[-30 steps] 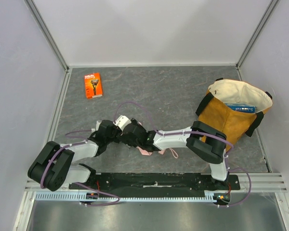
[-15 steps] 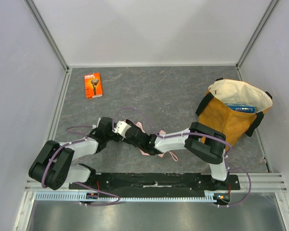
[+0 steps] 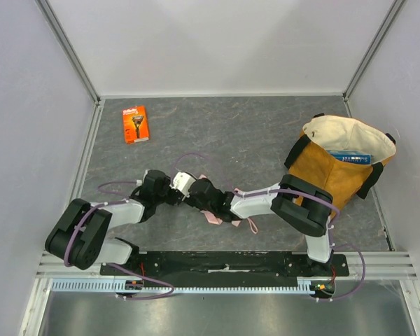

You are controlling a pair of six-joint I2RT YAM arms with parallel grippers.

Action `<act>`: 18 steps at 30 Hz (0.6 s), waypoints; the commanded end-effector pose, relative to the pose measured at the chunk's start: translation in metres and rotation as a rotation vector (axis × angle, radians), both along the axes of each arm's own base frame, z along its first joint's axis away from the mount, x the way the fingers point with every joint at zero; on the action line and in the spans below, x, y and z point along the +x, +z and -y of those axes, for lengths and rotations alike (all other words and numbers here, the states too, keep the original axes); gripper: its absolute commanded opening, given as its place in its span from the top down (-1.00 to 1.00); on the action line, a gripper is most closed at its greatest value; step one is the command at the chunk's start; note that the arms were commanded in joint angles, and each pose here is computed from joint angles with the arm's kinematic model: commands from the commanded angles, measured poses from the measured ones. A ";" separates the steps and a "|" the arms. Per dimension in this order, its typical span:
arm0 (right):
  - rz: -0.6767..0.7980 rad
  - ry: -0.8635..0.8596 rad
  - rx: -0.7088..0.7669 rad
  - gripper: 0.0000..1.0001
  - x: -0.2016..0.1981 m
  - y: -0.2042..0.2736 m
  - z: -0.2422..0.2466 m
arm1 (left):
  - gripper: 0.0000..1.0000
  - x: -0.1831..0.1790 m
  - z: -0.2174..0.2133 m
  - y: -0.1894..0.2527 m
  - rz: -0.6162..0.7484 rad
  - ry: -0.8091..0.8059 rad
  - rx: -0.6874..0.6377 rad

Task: Put away the umbrella

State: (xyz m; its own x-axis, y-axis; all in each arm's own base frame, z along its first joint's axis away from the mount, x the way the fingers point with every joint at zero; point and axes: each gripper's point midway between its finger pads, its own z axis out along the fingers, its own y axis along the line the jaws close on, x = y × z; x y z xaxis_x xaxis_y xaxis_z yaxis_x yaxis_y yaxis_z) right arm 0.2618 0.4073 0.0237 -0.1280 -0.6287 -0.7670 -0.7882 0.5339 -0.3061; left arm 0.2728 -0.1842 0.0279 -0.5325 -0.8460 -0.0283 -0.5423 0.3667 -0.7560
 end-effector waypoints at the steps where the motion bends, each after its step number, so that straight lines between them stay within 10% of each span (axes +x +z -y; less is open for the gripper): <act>1: -0.311 -0.035 -0.189 1.00 -0.035 -0.088 0.078 | -0.01 -0.017 0.006 0.002 0.052 -0.107 0.012; 5: -0.382 -0.018 -0.108 1.00 -0.039 -0.081 0.073 | -0.75 -0.011 -0.008 0.021 0.193 -0.082 0.024; 18: -0.694 0.048 0.271 1.00 -0.051 -0.036 0.042 | -0.83 -0.014 -0.004 0.035 0.359 -0.215 0.061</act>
State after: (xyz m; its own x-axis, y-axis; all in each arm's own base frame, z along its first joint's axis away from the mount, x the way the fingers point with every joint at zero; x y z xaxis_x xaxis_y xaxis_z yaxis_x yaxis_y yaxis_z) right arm 0.2625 0.3854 0.0239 -0.4163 -0.3939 -0.8195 -0.8420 0.5072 0.1839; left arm 0.2556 -0.1712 0.0555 -0.5982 -0.7737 -0.2087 -0.2792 0.4453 -0.8507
